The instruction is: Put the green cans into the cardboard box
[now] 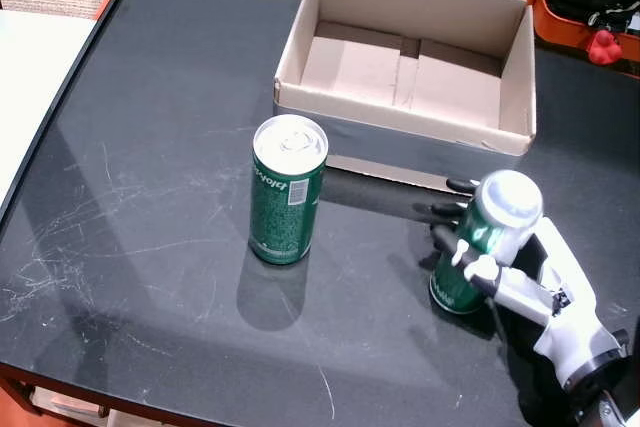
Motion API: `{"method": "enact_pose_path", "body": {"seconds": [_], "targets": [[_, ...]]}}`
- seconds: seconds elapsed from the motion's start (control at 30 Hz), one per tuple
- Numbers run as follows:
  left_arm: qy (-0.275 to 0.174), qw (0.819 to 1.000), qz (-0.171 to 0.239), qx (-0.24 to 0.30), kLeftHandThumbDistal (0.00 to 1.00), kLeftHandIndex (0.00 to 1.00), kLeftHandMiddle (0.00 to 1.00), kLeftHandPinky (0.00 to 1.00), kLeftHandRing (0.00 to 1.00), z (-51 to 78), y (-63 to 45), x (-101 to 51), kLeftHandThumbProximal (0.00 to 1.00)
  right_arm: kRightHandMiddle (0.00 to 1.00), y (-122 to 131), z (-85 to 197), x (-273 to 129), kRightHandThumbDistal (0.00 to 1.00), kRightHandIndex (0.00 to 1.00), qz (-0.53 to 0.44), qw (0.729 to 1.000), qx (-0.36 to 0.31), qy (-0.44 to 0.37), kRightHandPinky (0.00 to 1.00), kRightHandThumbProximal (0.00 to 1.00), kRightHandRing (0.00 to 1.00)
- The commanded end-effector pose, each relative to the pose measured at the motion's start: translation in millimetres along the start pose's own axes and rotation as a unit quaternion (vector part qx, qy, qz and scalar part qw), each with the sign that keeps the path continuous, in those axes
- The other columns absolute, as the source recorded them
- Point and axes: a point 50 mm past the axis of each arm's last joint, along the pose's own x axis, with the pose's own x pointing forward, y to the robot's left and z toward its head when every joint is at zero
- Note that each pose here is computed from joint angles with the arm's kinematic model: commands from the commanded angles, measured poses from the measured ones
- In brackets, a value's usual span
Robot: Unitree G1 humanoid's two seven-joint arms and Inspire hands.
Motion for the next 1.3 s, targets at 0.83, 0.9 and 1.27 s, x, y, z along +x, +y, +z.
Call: {"method": "enact_pose_path", "body": {"seconds": [0.83, 0.9, 1.27], "targets": [[-0.008, 0.999, 0.030, -0.008, 0.09, 0.80, 0.94, 1.00, 1.00, -22.3, 5.0, -18.1, 1.00, 0.00, 28, 133, 40, 0.02, 0.00, 0.015, 0.917, -0.150, -0.369, 0.20, 0.39, 0.00], [-0.008, 1.000, 0.025, -0.006, 0.03, 0.80, 0.95, 1.00, 1.00, -25.7, 6.9, -18.4, 1.00, 0.00, 37, 157, 44, 0.02, 0.00, 0.036, 0.896, -0.151, -0.417, 0.20, 0.40, 0.00], [-0.017, 0.999, 0.035, 0.014, 0.00, 0.79, 0.95, 1.00, 1.00, -40.2, 6.3, -20.6, 0.98, 0.00, 50, 223, 58, 0.01, 0.00, 0.075, 0.848, -0.183, -0.491, 0.16, 0.45, 0.00]]}}
